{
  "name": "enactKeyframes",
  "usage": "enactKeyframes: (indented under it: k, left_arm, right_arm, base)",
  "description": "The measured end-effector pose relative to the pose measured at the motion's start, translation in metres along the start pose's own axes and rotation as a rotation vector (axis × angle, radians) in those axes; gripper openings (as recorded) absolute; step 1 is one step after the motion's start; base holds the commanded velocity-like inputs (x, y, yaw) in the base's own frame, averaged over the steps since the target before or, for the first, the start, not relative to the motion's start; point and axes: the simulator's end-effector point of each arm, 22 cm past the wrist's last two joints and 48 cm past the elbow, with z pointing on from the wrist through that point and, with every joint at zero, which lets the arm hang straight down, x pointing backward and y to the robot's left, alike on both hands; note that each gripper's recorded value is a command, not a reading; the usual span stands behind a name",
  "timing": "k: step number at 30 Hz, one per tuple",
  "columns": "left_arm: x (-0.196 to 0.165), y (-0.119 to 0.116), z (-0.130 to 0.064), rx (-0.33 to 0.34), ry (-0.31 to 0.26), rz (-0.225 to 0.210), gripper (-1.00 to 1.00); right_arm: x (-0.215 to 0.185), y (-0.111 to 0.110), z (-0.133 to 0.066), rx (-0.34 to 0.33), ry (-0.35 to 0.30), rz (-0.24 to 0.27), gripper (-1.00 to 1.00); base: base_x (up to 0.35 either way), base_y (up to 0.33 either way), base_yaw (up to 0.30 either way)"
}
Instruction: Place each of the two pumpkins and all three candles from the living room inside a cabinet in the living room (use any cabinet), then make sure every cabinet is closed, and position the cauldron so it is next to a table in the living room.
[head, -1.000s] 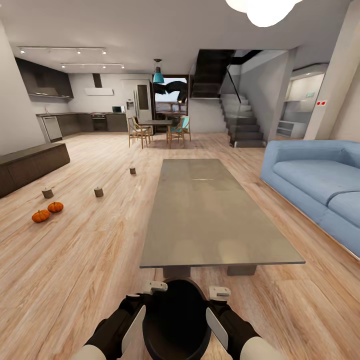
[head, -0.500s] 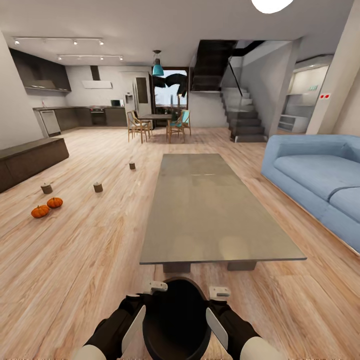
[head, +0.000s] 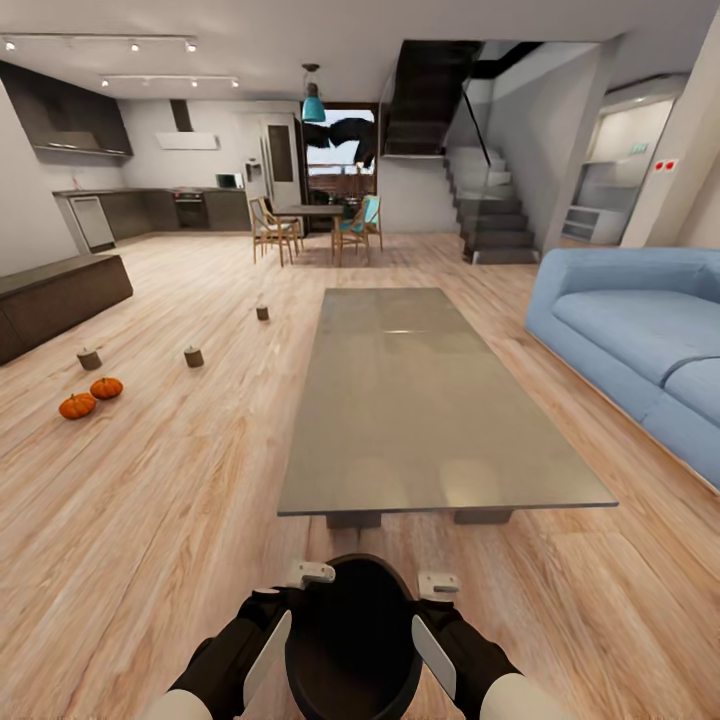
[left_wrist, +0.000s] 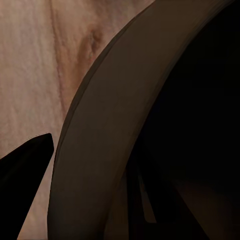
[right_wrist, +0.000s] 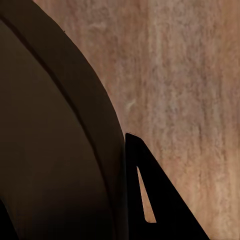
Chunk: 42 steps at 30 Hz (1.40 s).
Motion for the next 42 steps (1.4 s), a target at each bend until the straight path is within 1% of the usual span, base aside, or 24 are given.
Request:
enactKeyframes:
  k: [3,16,21,42]
  left_arm:
    - [0.0053,0.0003,0.0041,0.001,0.012,-0.002,-1.00]
    - [0.0054,0.0003,0.0041,0.001,0.013,-0.001,-1.00]
    - [0.0049,0.0002,0.0039,0.001,0.011,-0.001,-1.00]
    - [0.0053,0.0002,0.0040,0.001,0.013,-0.001,-1.00]
  right_arm:
    - [0.0053,-0.0002,0.0042,0.001,0.012,0.000,-1.00]
    - [0.0056,-0.0001,0.0042,0.000,0.013,0.001,-1.00]
    - [0.0050,-0.0001,0.0039,0.000,0.011,0.000,-1.00]
    - [0.0055,-0.0001,0.0041,0.000,0.012,0.000,-1.00]
  base:
    - [0.000,0.000,0.000]
    - [0.003,0.000,0.000]
    - [0.124,0.000,0.000]
    - [0.040,0.000,0.000]
